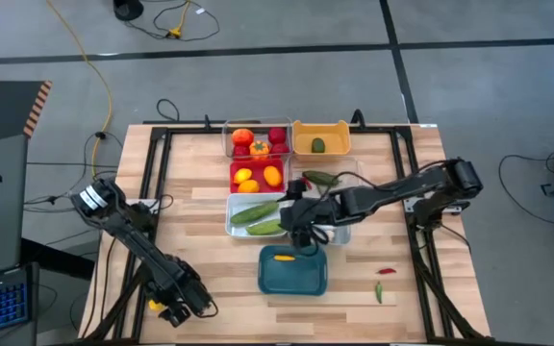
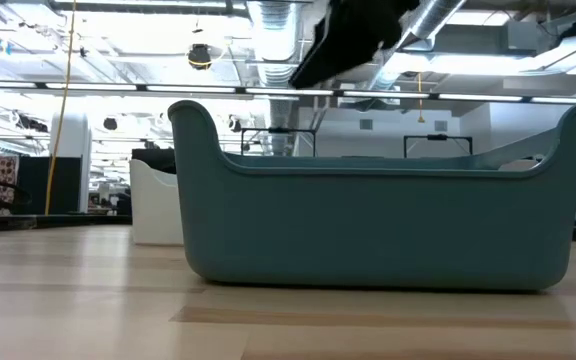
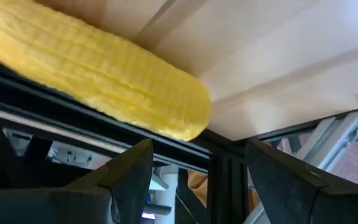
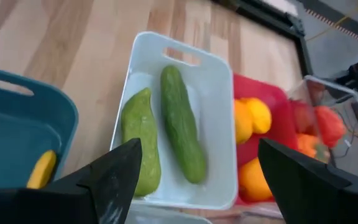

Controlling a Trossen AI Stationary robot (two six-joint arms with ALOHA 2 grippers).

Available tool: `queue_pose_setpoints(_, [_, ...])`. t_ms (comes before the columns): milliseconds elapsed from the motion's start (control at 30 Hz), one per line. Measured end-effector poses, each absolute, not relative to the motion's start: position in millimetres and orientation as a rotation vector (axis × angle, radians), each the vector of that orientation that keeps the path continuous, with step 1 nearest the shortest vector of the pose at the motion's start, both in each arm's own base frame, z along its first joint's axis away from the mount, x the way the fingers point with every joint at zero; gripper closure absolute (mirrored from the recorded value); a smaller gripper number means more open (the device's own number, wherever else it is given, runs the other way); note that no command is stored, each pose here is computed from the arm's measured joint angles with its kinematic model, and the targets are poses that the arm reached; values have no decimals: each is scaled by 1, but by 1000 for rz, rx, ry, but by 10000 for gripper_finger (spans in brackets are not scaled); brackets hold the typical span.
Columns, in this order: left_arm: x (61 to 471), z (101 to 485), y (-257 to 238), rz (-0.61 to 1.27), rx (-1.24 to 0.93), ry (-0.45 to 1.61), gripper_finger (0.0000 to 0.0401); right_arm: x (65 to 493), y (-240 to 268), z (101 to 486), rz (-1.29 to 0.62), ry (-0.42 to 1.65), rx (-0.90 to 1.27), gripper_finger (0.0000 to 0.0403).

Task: Sort produce into baskets
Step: Put the yellow corn into the blue bin

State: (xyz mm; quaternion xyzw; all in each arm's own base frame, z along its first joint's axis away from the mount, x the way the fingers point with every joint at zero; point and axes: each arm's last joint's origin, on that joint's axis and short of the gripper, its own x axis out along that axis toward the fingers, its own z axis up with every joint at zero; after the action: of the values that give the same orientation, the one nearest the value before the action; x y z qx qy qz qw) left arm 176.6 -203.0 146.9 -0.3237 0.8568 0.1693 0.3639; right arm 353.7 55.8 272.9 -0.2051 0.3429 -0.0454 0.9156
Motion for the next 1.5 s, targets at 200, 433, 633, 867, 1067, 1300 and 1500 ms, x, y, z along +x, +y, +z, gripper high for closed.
queue_pose_setpoints(200, [174, 138, -208, 489, -794, 2171, 156, 333, 54, 304, -98, 635, -405, 55])
queue_pose_setpoints(433, [179, 138, -204, 528, -795, 2117, 167, 315, 50, 325, -106, 599, -393, 55])
queue_pose_setpoints(633, [189, 139, -194, 470, -820, 2123, 186, 312, 49, 329, -107, 586, -390, 55])
queue_pose_setpoints(867, [204, 140, -181, 376, -882, 2129, 189, 315, 49, 323, -105, 614, -397, 55])
queue_pose_setpoints(1067, [228, 154, -175, 279, -885, 2017, 189, 319, 50, 315, -100, 651, -407, 55])
queue_pose_setpoints(1300, [239, 173, -170, 332, -777, 1939, 189, 322, 50, 309, -95, 678, -415, 55])
queue_pose_setpoints(1500, [221, 175, -160, 629, -633, 1973, 189, 321, 50, 309, -94, 686, -416, 55])
